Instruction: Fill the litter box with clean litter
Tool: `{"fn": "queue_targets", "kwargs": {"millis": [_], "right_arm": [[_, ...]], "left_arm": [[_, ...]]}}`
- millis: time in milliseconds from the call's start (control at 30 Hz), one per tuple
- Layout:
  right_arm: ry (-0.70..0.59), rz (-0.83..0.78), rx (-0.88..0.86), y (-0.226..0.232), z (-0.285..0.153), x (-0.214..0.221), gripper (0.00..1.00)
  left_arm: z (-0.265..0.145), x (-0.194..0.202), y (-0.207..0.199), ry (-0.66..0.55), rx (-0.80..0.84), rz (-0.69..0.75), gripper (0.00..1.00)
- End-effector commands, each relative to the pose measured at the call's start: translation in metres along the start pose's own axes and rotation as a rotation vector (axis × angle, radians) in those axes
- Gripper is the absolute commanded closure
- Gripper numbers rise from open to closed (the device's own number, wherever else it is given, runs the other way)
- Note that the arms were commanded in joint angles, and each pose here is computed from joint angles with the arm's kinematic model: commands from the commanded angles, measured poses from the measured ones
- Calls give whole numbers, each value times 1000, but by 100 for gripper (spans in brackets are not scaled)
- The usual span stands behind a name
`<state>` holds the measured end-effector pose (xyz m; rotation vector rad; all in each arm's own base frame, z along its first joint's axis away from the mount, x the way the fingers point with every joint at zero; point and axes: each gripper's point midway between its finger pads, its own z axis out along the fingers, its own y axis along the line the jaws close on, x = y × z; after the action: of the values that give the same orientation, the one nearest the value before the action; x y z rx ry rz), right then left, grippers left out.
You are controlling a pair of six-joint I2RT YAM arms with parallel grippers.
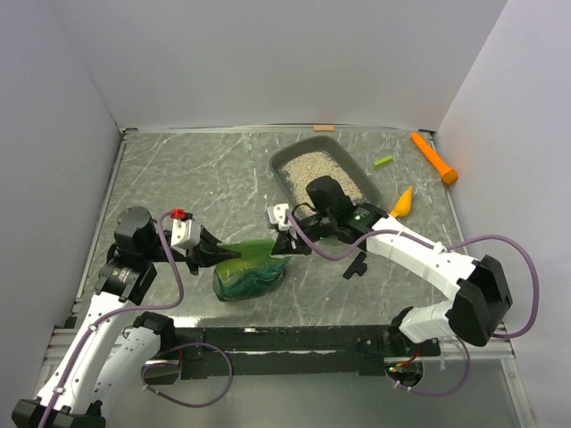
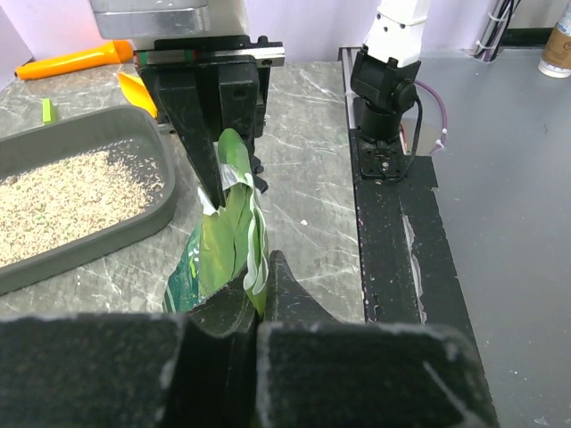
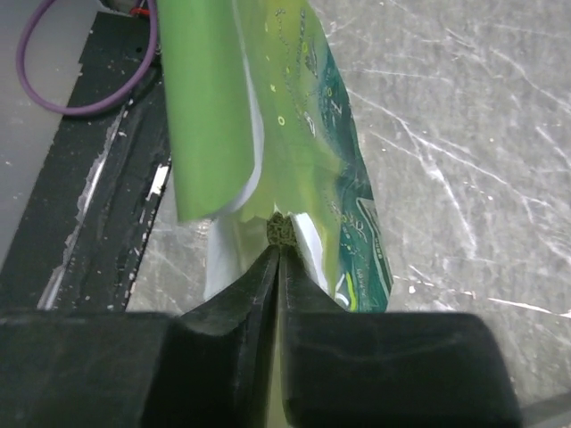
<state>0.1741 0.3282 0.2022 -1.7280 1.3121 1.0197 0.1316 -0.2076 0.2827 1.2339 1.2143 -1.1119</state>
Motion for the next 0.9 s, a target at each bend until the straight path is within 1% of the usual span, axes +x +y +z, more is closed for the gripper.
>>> {"fn": "queue_targets", "kwargs": {"millis": [0, 33, 67, 100, 267, 400, 533, 700, 767, 867], "right_arm": [[-22, -66, -58, 3, 3, -20, 61], [-14, -65, -56, 2, 5, -19, 52], [-7, -62, -54, 2, 6, -17, 28], [5, -60, -36, -1, 7, -15, 1], [7, -47, -19, -4, 6, -17, 0], [3, -84, 27, -9, -2, -27, 0], [32, -138, 155, -25, -21, -39, 0], [18, -195, 344, -41, -52, -64, 0], [-1, -218, 399, -45, -62, -74, 0], [-28, -213, 423, -45, -69, -85, 0]], "left_arm": [[0, -28, -3, -50, 26, 156, 99], [0, -29, -3, -51, 25, 159, 99], [0, -29, -3, -52, 24, 159, 99], [0, -29, -4, -52, 24, 160, 99], [0, -29, -4, -52, 21, 162, 99], [0, -30, -4, -52, 21, 163, 99], [0, -29, -3, -52, 18, 162, 99], [0, -29, -4, -52, 22, 162, 99], [0, -29, -4, -51, 22, 159, 99], [0, -28, -4, -51, 25, 158, 99]]}}
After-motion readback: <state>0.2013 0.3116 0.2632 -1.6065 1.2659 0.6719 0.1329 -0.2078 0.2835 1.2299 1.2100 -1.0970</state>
